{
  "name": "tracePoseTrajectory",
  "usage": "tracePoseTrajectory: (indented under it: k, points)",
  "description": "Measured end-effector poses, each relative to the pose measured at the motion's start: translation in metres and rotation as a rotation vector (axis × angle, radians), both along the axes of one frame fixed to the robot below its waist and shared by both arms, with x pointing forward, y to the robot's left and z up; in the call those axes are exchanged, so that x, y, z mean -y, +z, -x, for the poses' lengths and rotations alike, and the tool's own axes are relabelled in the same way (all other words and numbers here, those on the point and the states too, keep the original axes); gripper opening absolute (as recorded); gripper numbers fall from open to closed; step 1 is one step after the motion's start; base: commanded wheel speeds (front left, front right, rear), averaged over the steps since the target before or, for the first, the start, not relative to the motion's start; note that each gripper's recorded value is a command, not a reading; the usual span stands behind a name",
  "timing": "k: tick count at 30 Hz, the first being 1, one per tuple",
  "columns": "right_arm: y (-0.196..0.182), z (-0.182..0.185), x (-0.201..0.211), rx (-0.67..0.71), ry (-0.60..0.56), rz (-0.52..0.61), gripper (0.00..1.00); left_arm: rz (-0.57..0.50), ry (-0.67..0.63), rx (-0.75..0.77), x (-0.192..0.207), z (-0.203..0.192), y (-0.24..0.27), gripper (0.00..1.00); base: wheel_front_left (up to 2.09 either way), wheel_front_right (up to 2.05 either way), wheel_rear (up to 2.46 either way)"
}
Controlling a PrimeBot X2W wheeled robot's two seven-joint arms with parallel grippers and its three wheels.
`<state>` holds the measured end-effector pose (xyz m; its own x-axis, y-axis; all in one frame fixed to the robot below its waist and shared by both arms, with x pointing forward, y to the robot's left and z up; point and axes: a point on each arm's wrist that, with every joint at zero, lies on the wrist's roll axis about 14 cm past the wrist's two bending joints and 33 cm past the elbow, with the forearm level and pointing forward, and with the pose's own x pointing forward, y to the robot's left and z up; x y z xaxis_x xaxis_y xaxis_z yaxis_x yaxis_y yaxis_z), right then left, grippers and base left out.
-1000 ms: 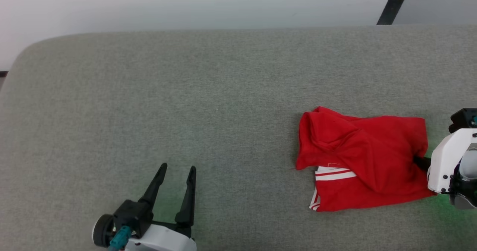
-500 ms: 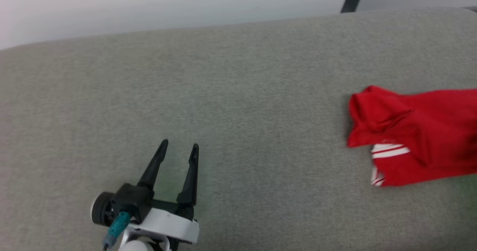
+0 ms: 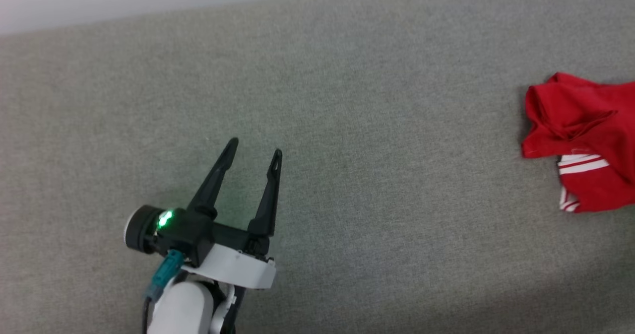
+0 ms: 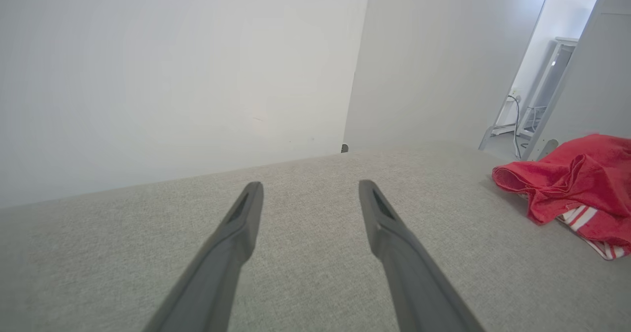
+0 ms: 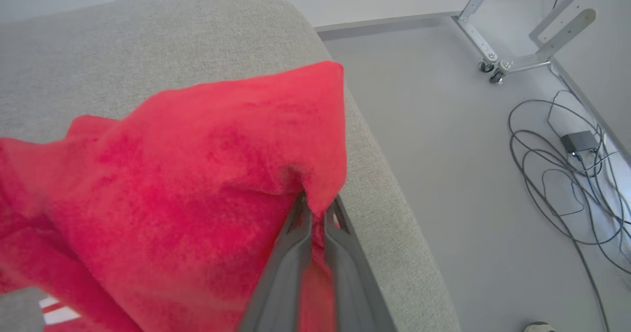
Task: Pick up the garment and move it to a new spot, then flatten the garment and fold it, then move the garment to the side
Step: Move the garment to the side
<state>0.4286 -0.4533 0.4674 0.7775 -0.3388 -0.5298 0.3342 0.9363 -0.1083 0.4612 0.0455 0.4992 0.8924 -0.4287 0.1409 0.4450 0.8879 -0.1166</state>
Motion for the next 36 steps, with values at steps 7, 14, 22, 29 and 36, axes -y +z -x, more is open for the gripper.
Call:
tracePoseTrajectory:
  k: [7, 14, 22, 29, 36]
  points:
    - [-0.004, -0.023, 0.008, -0.016, 0.034, 0.126, 0.00, -0.023, -0.001, -0.006, -0.004, -0.013, -0.013, 1.00, 0.00, 0.00, 0.00]
    - [-0.027, -0.036, 0.002, -0.071, 0.057, 0.164, 0.00, -0.033, 0.024, 0.004, -0.012, -0.020, -0.015, 1.00, 0.00, 0.00, 0.00]
    - [-0.032, -0.037, -0.002, -0.071, 0.057, 0.163, 0.91, -0.026, 0.044, 0.035, -0.015, -0.021, -0.004, 1.00, 0.00, 0.00, 0.00]
    - [-0.016, -0.028, -0.002, -0.044, 0.080, 0.200, 1.00, -0.033, 0.072, 0.064, -0.024, -0.009, 0.014, 1.00, 0.00, 0.00, 0.00]
    - [-0.002, -0.038, -0.050, 0.051, 0.200, 0.166, 1.00, -0.043, 0.128, 0.056, -0.043, 0.012, 0.022, 1.00, 0.00, 0.00, 0.00]
